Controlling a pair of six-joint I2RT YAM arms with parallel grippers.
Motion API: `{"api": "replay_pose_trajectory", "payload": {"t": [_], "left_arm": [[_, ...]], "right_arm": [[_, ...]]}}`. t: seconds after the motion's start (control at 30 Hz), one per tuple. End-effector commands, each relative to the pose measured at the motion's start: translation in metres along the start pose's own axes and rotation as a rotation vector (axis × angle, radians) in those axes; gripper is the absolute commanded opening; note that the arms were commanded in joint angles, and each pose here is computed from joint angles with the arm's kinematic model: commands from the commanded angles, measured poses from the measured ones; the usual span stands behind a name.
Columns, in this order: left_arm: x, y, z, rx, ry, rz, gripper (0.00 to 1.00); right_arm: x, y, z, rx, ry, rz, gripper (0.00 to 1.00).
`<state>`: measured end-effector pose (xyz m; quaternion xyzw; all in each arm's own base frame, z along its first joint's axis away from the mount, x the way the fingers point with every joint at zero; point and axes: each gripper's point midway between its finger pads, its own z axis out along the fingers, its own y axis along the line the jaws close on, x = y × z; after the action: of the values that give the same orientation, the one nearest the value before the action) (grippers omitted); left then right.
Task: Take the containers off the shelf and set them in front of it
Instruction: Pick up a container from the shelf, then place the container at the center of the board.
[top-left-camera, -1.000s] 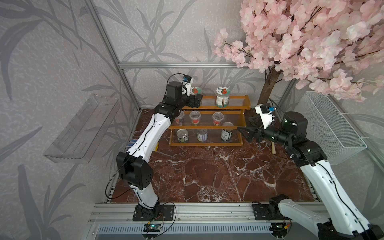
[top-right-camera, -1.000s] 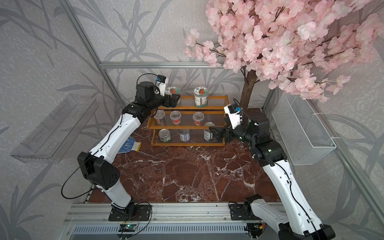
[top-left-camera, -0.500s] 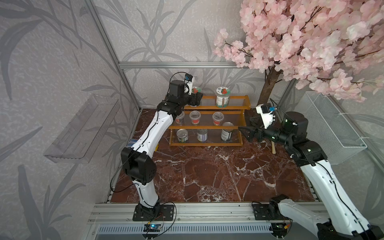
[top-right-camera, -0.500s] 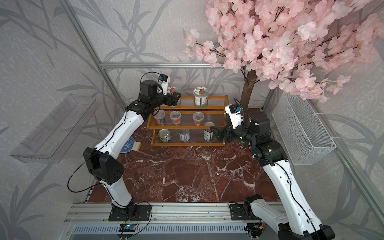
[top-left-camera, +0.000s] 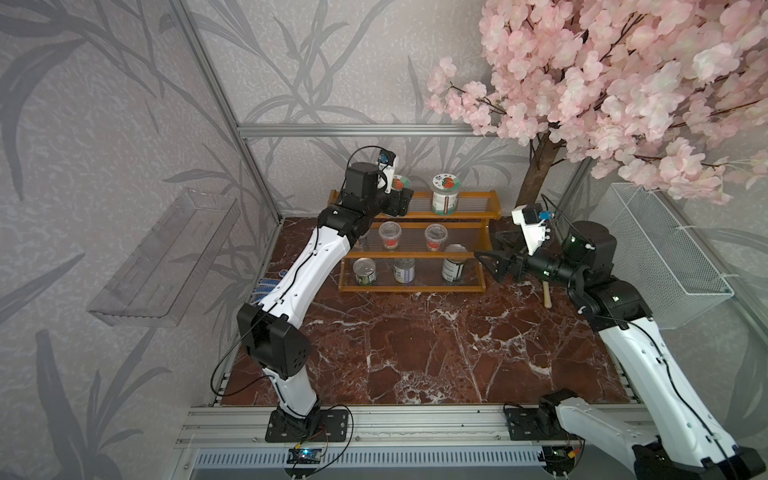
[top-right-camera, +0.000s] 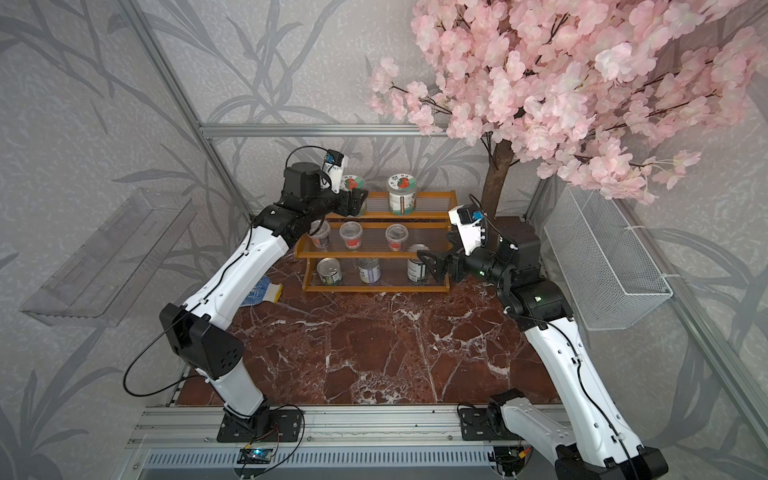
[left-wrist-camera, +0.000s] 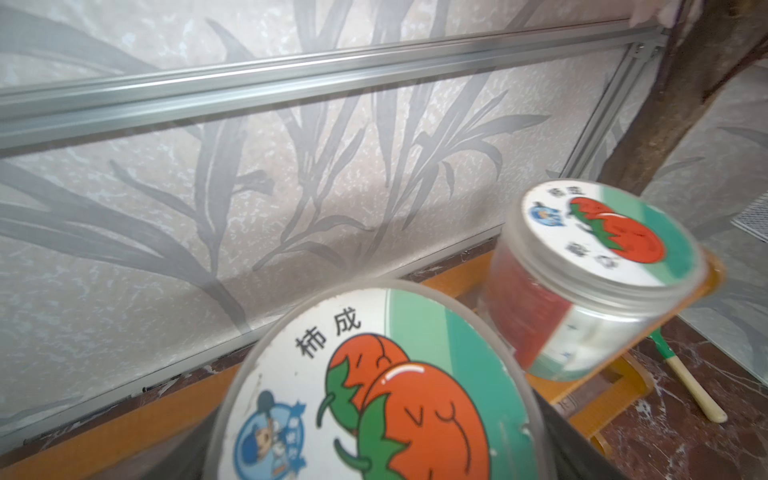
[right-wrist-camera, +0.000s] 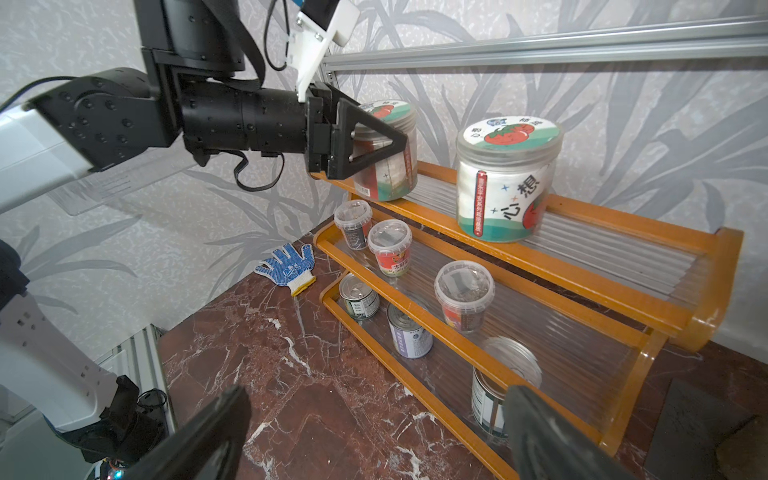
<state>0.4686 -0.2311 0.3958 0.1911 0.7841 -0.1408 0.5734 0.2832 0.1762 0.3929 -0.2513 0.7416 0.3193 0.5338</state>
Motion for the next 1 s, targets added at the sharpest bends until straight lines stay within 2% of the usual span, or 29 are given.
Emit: {"api": "replay_pose_trajectory", "payload": {"t": [0.0, 0.13, 0.23, 0.47, 0.67, 0.83, 0.97], "left_arm": [[-0.034, -0.020, -0.055, -0.015, -0.110, 0.033, 0.73], [-0.006, -0.054, -0.085, 0.019, -0.094, 0.017, 0.74], [0.033, -0.070, -0.102, 0.016, -0.068, 0.001, 0.75], [0.140, -0.074, -0.127, -0.076, -0.005, -0.112, 0.76], [0.233, -0.053, -0.129, -0.199, 0.062, -0.203, 0.76], [0.298, -0.030, -0.139, -0.278, 0.105, -0.266, 0.77], [0.327, -0.018, -0.145, -0.304, 0.108, -0.298, 0.77]], "right_arm": [[-0.006, 0.005, 0.002, -0.040, -0.025, 0.001, 0.99], [-0.001, 0.014, 0.005, -0.112, -0.014, 0.003, 0.99], [0.005, 0.020, 0.007, -0.158, -0.014, 0.008, 0.99], [0.033, 0.025, 0.010, -0.206, 0.001, 0.054, 0.99], [0.052, 0.023, 0.013, -0.206, 0.022, 0.070, 0.99], [0.067, 0.020, 0.017, -0.203, 0.042, 0.080, 0.99], [0.080, 0.018, 0.023, -0.208, 0.057, 0.099, 0.99]]}}
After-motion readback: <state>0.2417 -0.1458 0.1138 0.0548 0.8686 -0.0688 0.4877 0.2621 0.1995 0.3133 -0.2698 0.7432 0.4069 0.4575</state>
